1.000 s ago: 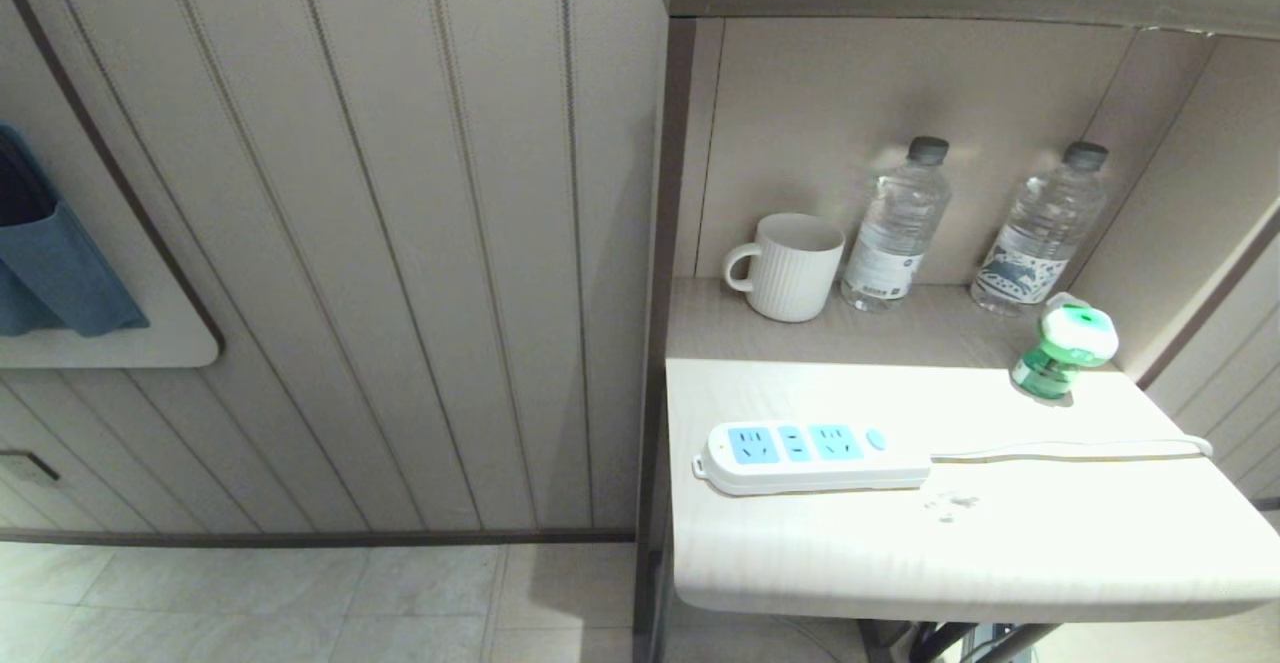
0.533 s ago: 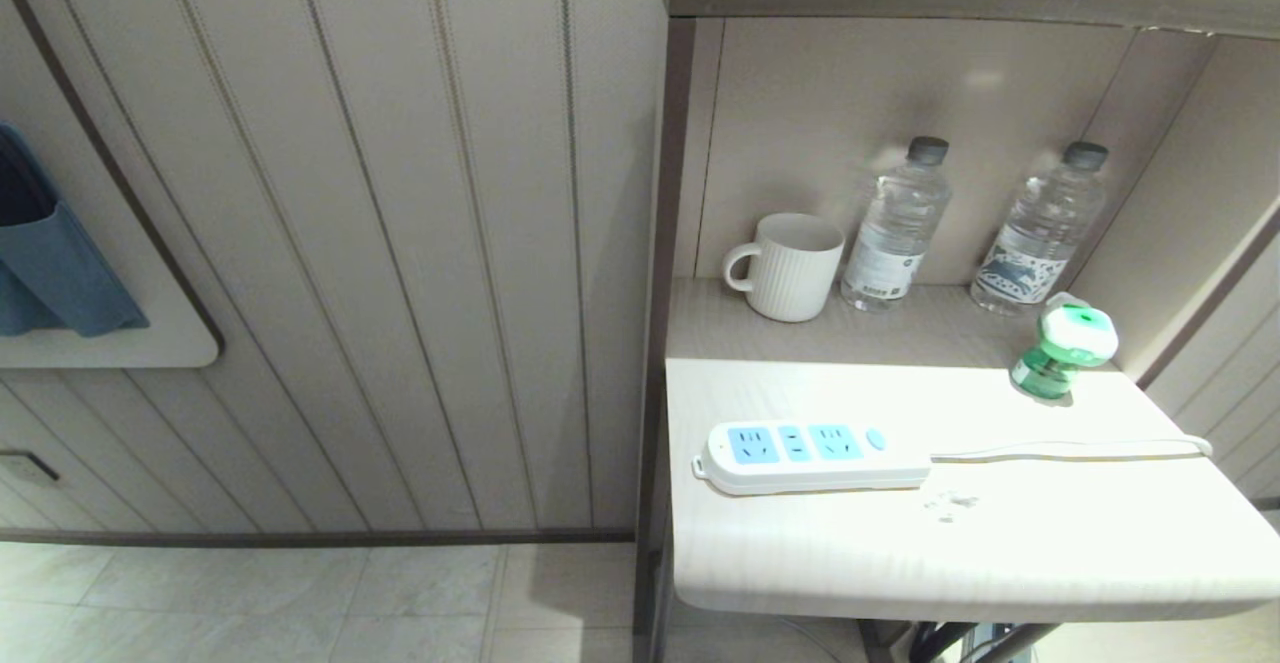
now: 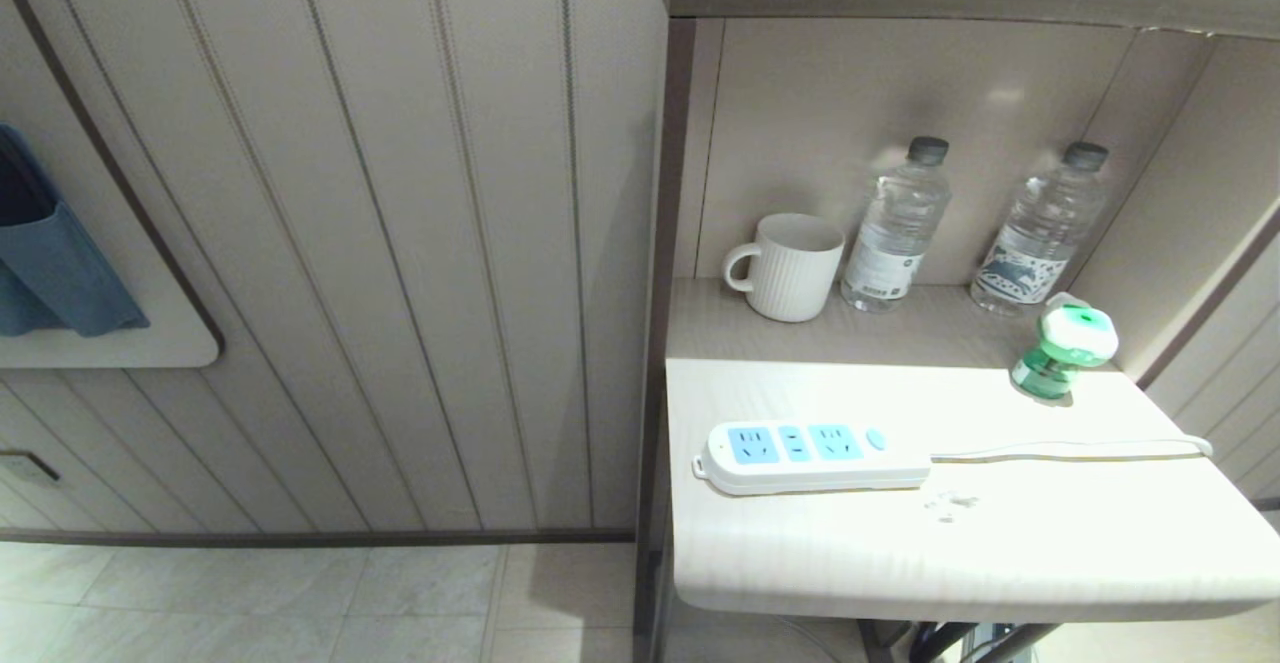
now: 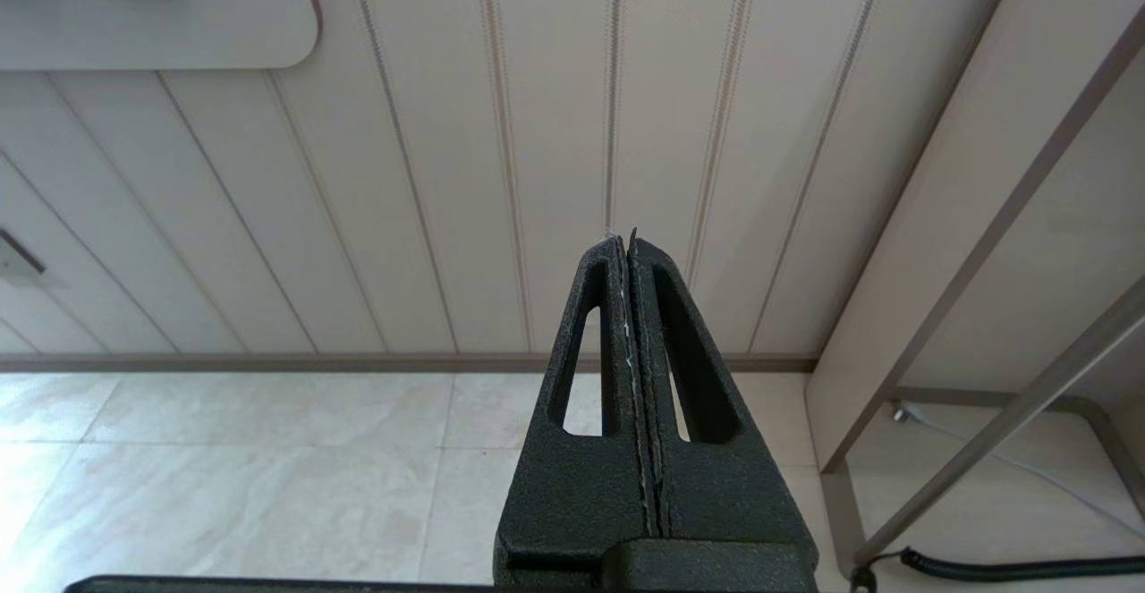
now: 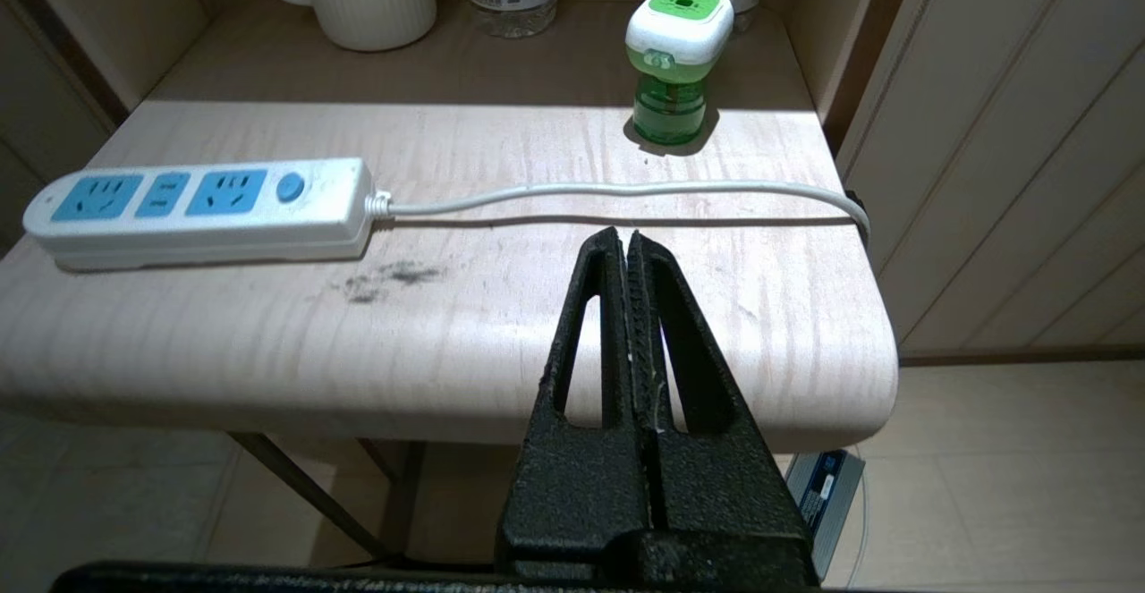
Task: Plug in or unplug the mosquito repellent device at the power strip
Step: Pick up the mosquito repellent liquid
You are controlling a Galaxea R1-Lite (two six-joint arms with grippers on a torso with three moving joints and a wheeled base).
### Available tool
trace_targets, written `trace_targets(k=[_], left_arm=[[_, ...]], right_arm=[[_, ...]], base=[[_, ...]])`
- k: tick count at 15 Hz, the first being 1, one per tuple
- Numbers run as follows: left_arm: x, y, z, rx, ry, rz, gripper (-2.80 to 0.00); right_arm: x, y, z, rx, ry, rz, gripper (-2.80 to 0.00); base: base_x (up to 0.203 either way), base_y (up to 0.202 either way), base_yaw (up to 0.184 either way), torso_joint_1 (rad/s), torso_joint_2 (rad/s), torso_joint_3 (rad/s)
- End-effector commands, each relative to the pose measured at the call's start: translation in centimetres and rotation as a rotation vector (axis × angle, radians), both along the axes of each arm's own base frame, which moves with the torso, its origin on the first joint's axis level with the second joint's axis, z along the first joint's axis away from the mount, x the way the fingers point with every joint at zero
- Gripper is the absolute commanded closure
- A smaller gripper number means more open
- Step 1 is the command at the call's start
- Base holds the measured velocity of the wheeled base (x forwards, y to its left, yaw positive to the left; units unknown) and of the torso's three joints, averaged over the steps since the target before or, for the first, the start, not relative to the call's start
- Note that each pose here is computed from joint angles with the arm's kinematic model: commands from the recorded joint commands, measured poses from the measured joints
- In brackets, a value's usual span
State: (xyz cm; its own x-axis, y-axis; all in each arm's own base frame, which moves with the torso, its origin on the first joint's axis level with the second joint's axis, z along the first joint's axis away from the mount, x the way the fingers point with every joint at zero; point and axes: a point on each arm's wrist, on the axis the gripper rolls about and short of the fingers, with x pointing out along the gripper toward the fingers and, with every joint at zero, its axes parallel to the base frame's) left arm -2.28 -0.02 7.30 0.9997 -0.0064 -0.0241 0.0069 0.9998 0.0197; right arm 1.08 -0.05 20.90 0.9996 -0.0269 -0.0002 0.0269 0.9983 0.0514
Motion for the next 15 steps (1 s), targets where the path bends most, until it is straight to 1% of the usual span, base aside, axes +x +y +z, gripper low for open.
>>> trace_targets(k=[1, 3, 4, 5, 6, 8, 9, 10, 11, 12, 13, 15], left_arm=[[0.0, 0.0, 0.0, 0.0, 0.002, 0.0, 0.0], [0.0, 0.0, 0.0, 0.0, 0.002, 0.0, 0.0], [0.0, 0.0, 0.0, 0.0, 0.002, 0.0, 0.0], [0.0, 0.0, 0.0, 0.0, 0.002, 0.0, 0.0], [0.0, 0.0, 0.0, 0.0, 0.002, 0.0, 0.0], [0.0, 0.0, 0.0, 0.0, 0.002, 0.0, 0.0], [0.0, 0.0, 0.0, 0.0, 0.002, 0.0, 0.0], [0.0, 0.0, 0.0, 0.0, 0.002, 0.0, 0.0], [0.0, 0.0, 0.0, 0.0, 0.002, 0.0, 0.0], [0.0, 0.0, 0.0, 0.0, 0.002, 0.0, 0.0], [0.0, 0.0, 0.0, 0.0, 0.002, 0.0, 0.0], [0.0, 0.0, 0.0, 0.0, 0.002, 0.0, 0.0]], right_arm=[[6.5, -0.2, 1.5, 0.034, 0.185, -0.029, 0.0], [10.1, -0.4, 1.9, 0.076, 0.232, -0.056, 0.0], [11.8, -0.5, 1.9, 0.107, 0.24, -0.071, 0.0], [13.2, -0.6, 1.9, 0.126, 0.227, -0.092, 0.0], [14.6, -0.8, 2.0, 0.132, 0.198, -0.134, 0.0], [17.0, -0.4, 2.3, 0.11, 0.109, -0.241, 0.0], [17.7, 0.2, 2.7, 0.093, 0.039, -0.258, 0.0], [18.0, 0.9, 2.9, 0.07, -0.024, -0.249, 0.0], [18.1, 1.3, 2.9, 0.034, -0.07, -0.24, 0.0], [18.3, 1.5, 2.2, -0.021, -0.087, -0.239, 0.0], [18.7, 1.7, 1.6, -0.063, -0.109, -0.242, -2.8], [19.8, 1.8, 0.6, -0.088, -0.13, -0.245, -2.8]], base=[[0.0, 0.0, 0.0, 0.0, 0.0, 0.0], [0.0, 0.0, 0.0, 0.0, 0.0, 0.0], [0.0, 0.0, 0.0, 0.0, 0.0, 0.0], [0.0, 0.0, 0.0, 0.0, 0.0, 0.0], [0.0, 0.0, 0.0, 0.0, 0.0, 0.0], [0.0, 0.0, 0.0, 0.0, 0.0, 0.0], [0.0, 0.0, 0.0, 0.0, 0.0, 0.0], [0.0, 0.0, 0.0, 0.0, 0.0, 0.0], [0.0, 0.0, 0.0, 0.0, 0.0, 0.0], [0.0, 0.0, 0.0, 0.0, 0.0, 0.0], [0.0, 0.0, 0.0, 0.0, 0.0, 0.0], [0.0, 0.0, 0.0, 0.0, 0.0, 0.0]])
